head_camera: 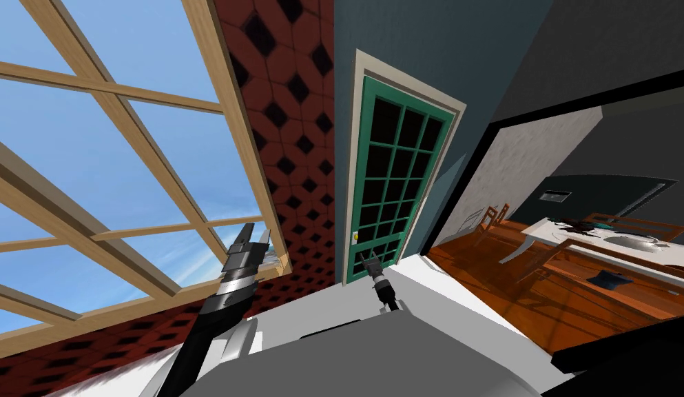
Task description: Pull the door open
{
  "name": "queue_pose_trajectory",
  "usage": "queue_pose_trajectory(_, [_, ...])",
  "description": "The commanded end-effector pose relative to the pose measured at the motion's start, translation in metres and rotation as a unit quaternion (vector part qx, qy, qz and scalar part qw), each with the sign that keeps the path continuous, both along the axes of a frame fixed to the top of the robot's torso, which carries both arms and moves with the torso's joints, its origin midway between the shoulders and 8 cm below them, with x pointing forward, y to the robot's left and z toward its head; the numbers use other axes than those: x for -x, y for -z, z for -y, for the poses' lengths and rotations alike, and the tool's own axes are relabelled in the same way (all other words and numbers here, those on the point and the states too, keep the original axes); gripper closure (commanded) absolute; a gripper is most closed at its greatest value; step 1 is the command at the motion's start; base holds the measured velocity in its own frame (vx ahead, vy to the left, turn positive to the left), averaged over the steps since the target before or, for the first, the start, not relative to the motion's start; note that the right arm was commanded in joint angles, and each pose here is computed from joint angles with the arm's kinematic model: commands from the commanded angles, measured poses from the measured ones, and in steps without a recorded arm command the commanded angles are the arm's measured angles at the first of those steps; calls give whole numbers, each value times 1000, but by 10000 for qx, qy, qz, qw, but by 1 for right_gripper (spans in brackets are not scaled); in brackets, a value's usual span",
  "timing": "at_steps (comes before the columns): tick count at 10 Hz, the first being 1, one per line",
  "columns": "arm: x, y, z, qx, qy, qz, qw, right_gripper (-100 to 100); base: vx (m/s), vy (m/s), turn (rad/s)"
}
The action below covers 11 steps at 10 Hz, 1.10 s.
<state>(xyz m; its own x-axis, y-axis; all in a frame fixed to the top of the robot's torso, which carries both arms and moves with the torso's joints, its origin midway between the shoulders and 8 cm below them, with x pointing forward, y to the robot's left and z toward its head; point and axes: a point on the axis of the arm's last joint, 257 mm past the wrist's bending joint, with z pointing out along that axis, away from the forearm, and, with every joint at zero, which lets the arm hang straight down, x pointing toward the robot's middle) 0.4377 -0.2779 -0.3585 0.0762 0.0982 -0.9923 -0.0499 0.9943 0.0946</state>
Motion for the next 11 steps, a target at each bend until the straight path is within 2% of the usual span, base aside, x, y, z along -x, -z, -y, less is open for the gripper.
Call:
queue_pose_trajectory(1, [1, 9, -4, 125, -23, -82, 9999, -100, 60, -68, 65])
queue_pose_trajectory(8, [6, 41, -27, 496, -150, -373, 9980, -100, 59, -57, 50])
queue_pose_trajectory(9, [5, 39, -24, 454, -133, -347, 9983, -100, 28, -34, 17])
queue_pose_trajectory(10, [5, 43, -9, 550, 6, -397, 9977, -100, 11, 26, 113])
queue_pose_trajectory(11, [4, 44, -5, 571, 51, -412, 9975, -100, 16, 45, 109])
